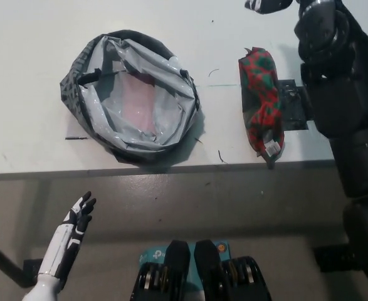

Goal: The robot uses its right hand to pick up a bag of coffee beans and puts it in the black plastic bag, then the robot grabs the top of the bag and lifts it.

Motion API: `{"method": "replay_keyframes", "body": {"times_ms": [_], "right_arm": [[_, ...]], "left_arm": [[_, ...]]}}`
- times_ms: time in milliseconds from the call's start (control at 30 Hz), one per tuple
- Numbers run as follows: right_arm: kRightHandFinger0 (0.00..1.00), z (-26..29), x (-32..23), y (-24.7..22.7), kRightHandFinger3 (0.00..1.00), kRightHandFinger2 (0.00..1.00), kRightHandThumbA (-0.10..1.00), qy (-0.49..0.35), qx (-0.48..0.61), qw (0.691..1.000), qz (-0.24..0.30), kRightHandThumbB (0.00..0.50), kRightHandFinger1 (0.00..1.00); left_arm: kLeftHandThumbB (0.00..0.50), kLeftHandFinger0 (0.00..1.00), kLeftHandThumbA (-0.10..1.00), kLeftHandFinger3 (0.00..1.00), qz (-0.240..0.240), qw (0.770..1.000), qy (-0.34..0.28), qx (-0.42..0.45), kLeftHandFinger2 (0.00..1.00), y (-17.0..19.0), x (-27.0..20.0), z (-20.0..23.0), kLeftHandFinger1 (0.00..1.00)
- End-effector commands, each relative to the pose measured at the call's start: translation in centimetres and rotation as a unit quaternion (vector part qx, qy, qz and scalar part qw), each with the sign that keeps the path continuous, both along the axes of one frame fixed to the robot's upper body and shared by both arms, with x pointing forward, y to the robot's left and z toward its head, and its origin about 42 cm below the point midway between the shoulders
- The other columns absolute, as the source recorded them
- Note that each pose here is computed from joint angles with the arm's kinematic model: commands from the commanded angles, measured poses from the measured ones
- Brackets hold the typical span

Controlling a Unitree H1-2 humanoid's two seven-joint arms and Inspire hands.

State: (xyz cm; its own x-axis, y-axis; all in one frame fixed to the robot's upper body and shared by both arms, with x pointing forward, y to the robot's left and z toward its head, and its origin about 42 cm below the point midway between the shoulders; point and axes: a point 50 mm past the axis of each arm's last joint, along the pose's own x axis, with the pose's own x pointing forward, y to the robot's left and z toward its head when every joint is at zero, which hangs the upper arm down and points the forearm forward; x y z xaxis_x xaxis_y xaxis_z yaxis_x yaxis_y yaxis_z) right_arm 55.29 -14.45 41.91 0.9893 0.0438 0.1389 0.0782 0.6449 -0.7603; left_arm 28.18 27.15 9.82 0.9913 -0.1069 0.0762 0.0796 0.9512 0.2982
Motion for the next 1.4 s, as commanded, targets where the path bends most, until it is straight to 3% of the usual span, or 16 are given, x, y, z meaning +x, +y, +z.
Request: {"method": "replay_keyframes", "body": {"times_ms": [0,167,400,700,1000,1133,1367], "right_arm": [[1.0,1.4,0.6,0.7,1.0,1.0,0.91,0.017,-0.002,1.0,-0.023,0.439,1.0],[1.0,-1.2,0.8,1.4,1.0,1.0,0.91,0.053,0.015,0.998,-0.014,0.422,1.0],[1.0,-5.2,0.2,2.5,1.0,1.0,0.94,0.098,0.049,0.994,0.003,0.468,1.0],[1.0,-9.2,-0.7,2.7,1.0,1.0,0.98,0.133,0.052,0.99,0.003,0.479,1.0],[1.0,-12.3,-0.2,0.9,1.0,1.0,0.98,0.134,-0.079,0.986,-0.063,0.5,1.0],[1.0,-12.4,-0.1,0.2,1.0,1.0,0.92,0.112,-0.135,0.98,-0.092,0.484,1.0],[1.0,-11.1,-0.3,-0.3,1.0,1.0,0.95,0.073,-0.181,0.973,-0.12,0.49,1.0]], "left_arm": [[0.228,1.0,1.0,1.0,-0.018,0.999,-0.033,0.018,1.0,0.1,0.5,0.9,1.0],[0.221,1.0,1.0,1.0,-0.022,0.999,-0.035,0.02,1.0,0.1,0.5,1.1,1.0],[0.221,1.0,1.0,1.0,-0.018,0.999,-0.031,0.02,1.0,0.2,0.4,1.1,1.0],[0.213,1.0,1.0,1.0,-0.019,0.999,-0.035,0.022,1.0,0.1,0.4,1.0,1.0],[0.219,1.0,1.0,1.0,-0.021,0.999,-0.039,0.029,1.0,0.2,0.6,1.1,1.0],[0.232,1.0,1.0,1.0,-0.017,0.999,-0.036,0.025,1.0,0.3,0.5,1.1,1.0],[0.227,1.0,1.0,1.0,-0.015,0.999,-0.038,0.027,1.0,0.2,0.7,1.0,1.0]]}}
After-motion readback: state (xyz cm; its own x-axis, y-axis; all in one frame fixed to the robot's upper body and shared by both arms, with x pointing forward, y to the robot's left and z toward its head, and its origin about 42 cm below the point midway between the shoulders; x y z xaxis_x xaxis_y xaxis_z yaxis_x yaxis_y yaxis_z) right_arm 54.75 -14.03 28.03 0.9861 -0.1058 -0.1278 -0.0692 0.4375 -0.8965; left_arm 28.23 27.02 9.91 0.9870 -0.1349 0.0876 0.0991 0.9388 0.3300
